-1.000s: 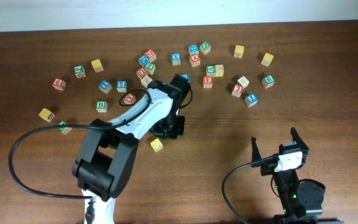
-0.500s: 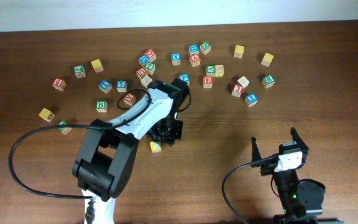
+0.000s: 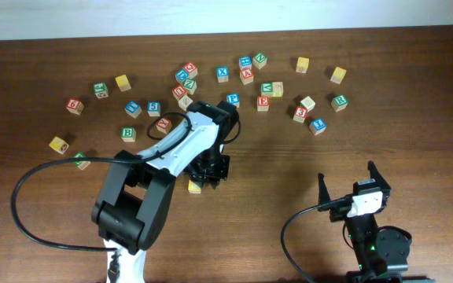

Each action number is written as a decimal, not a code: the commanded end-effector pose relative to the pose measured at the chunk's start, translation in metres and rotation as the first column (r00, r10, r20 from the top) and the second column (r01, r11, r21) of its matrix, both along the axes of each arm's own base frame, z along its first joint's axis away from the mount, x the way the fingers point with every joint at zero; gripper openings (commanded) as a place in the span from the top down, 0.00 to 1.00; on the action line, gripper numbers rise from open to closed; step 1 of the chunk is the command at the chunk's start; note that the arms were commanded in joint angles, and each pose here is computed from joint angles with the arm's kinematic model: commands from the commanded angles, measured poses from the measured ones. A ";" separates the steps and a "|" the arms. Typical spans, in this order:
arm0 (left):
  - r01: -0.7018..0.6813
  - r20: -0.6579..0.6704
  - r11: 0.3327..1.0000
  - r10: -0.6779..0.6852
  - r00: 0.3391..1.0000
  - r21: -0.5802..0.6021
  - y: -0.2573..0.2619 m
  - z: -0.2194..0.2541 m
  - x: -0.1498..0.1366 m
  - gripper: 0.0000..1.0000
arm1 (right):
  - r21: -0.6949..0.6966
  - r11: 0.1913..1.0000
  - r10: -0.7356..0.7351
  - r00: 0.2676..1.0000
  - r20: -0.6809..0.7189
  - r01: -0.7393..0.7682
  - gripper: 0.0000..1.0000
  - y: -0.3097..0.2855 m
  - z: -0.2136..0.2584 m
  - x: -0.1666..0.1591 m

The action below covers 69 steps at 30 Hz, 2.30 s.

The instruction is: Spell out ICRA

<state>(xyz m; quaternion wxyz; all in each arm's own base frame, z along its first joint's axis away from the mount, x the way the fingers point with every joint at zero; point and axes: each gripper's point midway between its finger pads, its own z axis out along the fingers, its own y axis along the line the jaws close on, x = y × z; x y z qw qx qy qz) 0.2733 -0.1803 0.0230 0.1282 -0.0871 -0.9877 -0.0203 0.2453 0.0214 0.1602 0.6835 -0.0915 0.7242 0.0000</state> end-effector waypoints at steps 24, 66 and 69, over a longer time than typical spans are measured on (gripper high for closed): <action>0.038 0.096 0.998 -0.043 0.994 0.056 0.009 0.004 0.017 0.85 | 0.002 1.000 -0.014 1.000 -0.005 0.014 0.02 -0.003 -0.002 0.000; 0.101 0.023 0.992 -0.103 0.994 0.077 0.002 0.004 -0.010 0.96 | 0.002 1.000 -0.014 1.000 -0.005 0.014 0.02 -0.003 -0.002 0.000; 0.093 0.026 0.988 -0.097 0.995 0.122 0.011 0.001 -0.011 0.96 | 0.002 1.000 -0.014 1.000 -0.005 0.014 0.02 -0.003 -0.002 0.000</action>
